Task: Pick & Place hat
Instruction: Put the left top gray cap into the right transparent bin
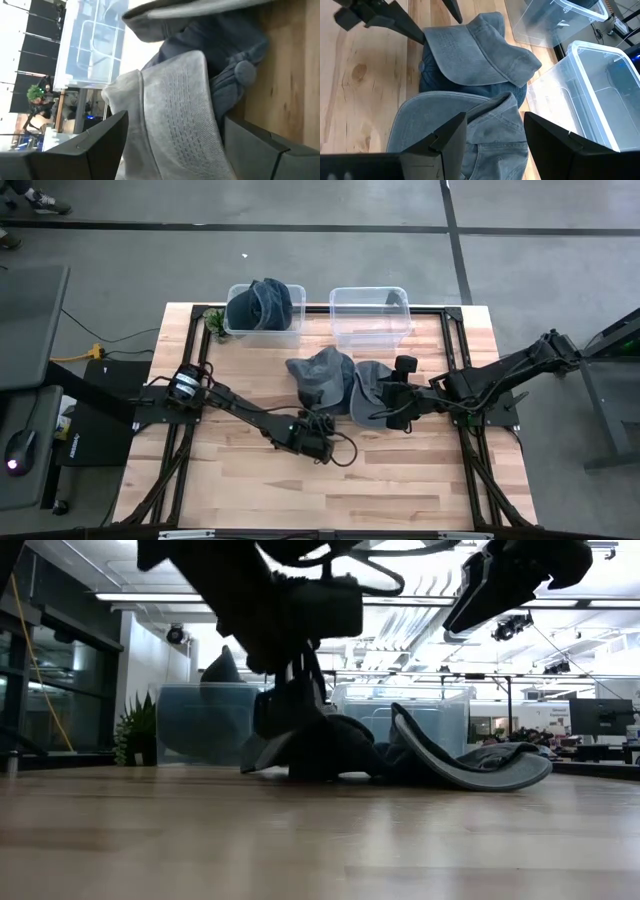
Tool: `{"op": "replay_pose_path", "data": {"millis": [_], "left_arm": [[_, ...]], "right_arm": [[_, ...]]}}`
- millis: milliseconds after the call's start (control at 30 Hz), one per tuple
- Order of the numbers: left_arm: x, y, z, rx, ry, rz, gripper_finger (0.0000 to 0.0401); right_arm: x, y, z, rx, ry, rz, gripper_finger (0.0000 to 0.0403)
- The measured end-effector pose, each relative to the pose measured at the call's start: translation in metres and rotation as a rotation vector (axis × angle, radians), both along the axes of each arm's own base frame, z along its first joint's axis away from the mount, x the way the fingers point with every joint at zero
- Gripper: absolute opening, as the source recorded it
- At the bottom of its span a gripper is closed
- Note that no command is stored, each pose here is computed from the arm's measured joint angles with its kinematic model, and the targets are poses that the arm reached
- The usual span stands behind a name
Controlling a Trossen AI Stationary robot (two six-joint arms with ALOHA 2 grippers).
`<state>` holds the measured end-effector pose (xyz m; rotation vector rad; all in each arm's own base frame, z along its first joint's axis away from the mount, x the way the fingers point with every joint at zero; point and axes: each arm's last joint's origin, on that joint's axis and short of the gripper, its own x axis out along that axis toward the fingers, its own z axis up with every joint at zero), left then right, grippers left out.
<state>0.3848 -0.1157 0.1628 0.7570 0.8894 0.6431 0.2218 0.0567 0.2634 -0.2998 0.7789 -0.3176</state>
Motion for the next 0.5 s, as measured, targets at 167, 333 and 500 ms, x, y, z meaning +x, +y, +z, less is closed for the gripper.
{"op": "replay_pose_path", "data": {"millis": [167, 333, 500], "left_arm": [[0.0017, -0.0025, 0.011, 0.014, 0.027, -0.001, 0.03], [-0.001, -0.0017, 0.0115, 0.023, 0.065, 0.0, 0.03], [-0.0038, -0.0014, 0.0095, -0.032, 0.076, 0.01, 0.03]], "right_arm": [[0.0, 0.0, 0.0, -0.001, 0.0, 0.0, 0.0193], [0.0, 0.0, 0.0, 0.001, -0.001, -0.002, 0.0193], [0.0, -0.0001, 0.0, 0.0, 0.0, -0.001, 0.0193]]}}
